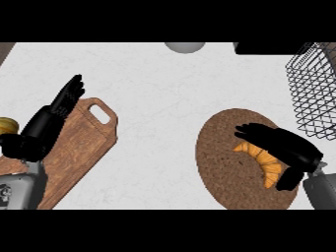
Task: Pick the croissant from the placemat and place it in the basket
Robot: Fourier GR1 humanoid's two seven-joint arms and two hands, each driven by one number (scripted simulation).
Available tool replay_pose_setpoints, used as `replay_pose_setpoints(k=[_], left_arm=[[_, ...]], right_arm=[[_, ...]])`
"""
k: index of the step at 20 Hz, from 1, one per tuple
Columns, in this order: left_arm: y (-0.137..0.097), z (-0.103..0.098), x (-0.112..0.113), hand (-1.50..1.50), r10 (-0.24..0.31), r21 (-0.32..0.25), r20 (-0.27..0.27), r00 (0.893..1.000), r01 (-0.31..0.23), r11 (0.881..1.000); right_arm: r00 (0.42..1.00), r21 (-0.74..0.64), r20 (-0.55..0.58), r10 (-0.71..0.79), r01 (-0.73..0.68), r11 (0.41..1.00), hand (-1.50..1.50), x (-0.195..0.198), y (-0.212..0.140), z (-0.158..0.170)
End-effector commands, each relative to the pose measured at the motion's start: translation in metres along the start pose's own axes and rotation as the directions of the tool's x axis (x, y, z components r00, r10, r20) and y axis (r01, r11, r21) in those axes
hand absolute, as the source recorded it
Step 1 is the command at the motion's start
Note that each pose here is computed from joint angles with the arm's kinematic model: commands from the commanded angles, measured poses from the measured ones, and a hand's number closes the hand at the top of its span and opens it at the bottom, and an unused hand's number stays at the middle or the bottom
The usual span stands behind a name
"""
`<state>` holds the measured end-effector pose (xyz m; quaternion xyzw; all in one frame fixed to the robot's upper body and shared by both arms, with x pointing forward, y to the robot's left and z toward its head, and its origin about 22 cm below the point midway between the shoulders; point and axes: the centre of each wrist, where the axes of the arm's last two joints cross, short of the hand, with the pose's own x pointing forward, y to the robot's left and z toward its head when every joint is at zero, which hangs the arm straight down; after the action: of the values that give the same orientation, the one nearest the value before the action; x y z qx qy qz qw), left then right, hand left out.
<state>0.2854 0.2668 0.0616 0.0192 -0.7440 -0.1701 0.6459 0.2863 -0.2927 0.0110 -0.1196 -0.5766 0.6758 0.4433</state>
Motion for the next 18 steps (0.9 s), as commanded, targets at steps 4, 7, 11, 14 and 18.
replay_pose_setpoints(k=[4,7,11,14,18], left_arm=[[0.0,0.004,0.002,0.0,0.003,-0.005,-0.009,1.0,-0.003,1.0],[0.007,0.005,-0.006,0.0,0.007,0.009,-0.005,1.0,-0.007,1.0],[-0.021,-0.005,-0.001,0.0,0.011,-0.003,0.001,1.0,-0.011,1.0],[-0.008,0.014,0.003,0.0,0.015,0.001,0.0,1.0,-0.015,1.0],[-0.013,-0.002,0.014,0.0,0.02,-0.01,0.0,1.0,-0.02,1.0]], right_arm=[[1.0,0.056,0.017,-0.01,0.009,0.998,-1.5,-0.009,0.008,0.006],[0.999,0.144,0.03,0.042,-0.046,0.988,1.5,-0.01,0.024,-0.006],[0.997,0.125,0.065,0.048,-0.056,0.991,1.5,0.007,0.034,-0.019],[0.993,0.124,0.05,0.102,-0.108,0.986,1.5,-0.012,0.036,-0.009],[0.971,0.087,0.129,0.202,-0.214,0.973,1.5,-0.002,0.03,-0.022]])
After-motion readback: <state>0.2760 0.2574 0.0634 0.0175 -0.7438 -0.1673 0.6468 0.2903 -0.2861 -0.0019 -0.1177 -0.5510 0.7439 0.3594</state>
